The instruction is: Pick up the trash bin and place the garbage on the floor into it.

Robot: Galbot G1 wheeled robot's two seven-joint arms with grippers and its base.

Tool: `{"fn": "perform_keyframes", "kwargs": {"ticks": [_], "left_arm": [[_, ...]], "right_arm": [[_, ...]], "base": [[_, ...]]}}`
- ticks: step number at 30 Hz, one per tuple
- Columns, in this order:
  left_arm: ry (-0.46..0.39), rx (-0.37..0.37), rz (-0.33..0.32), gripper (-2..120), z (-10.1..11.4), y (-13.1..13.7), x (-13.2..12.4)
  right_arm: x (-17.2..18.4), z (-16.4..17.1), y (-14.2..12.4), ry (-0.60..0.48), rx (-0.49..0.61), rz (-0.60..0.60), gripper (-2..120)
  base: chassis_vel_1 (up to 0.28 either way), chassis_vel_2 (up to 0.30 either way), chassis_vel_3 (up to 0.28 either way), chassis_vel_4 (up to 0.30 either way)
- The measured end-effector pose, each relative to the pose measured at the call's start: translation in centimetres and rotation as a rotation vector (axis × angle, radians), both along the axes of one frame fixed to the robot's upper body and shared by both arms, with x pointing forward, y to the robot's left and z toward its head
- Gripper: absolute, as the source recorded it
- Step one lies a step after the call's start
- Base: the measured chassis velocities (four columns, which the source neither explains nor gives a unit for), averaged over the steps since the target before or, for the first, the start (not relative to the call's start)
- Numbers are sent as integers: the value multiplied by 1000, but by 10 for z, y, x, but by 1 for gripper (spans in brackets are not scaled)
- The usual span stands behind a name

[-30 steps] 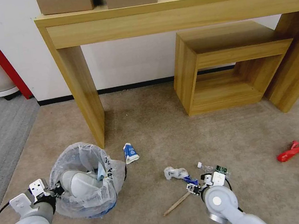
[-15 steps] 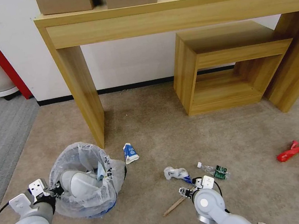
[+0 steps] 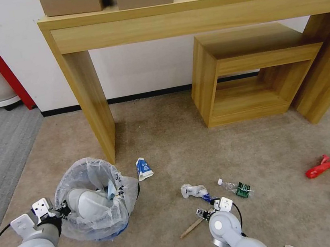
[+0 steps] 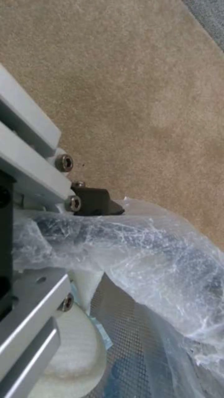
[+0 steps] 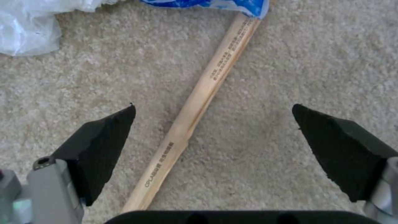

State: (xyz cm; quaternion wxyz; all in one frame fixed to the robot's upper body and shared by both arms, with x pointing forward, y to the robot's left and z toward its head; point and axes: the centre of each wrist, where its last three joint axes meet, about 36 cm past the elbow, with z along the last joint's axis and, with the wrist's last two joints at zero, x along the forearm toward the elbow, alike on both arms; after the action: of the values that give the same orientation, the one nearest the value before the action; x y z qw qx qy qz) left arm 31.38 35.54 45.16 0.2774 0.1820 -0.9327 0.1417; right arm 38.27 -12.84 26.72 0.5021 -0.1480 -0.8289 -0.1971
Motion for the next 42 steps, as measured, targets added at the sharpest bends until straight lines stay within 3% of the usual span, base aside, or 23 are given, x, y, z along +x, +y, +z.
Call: {"fn": "perform_keyframes", "kwargs": {"ticks": [14, 30, 42], "left_arm": [[-1, 0, 1, 0, 0, 0, 0], [-3, -6, 0, 0, -1, -2, 0], [-10, -7, -1, 0, 1, -4, 0]], "right_arm": [[3, -10, 2, -11, -17, -1, 89], [1, -12, 8, -29, -37, 18, 47], [-3, -15, 10, -43, -54, 44, 37]], "base": [[0, 0, 0, 0], [0, 0, 0, 0], [0, 0, 0, 0]]}}
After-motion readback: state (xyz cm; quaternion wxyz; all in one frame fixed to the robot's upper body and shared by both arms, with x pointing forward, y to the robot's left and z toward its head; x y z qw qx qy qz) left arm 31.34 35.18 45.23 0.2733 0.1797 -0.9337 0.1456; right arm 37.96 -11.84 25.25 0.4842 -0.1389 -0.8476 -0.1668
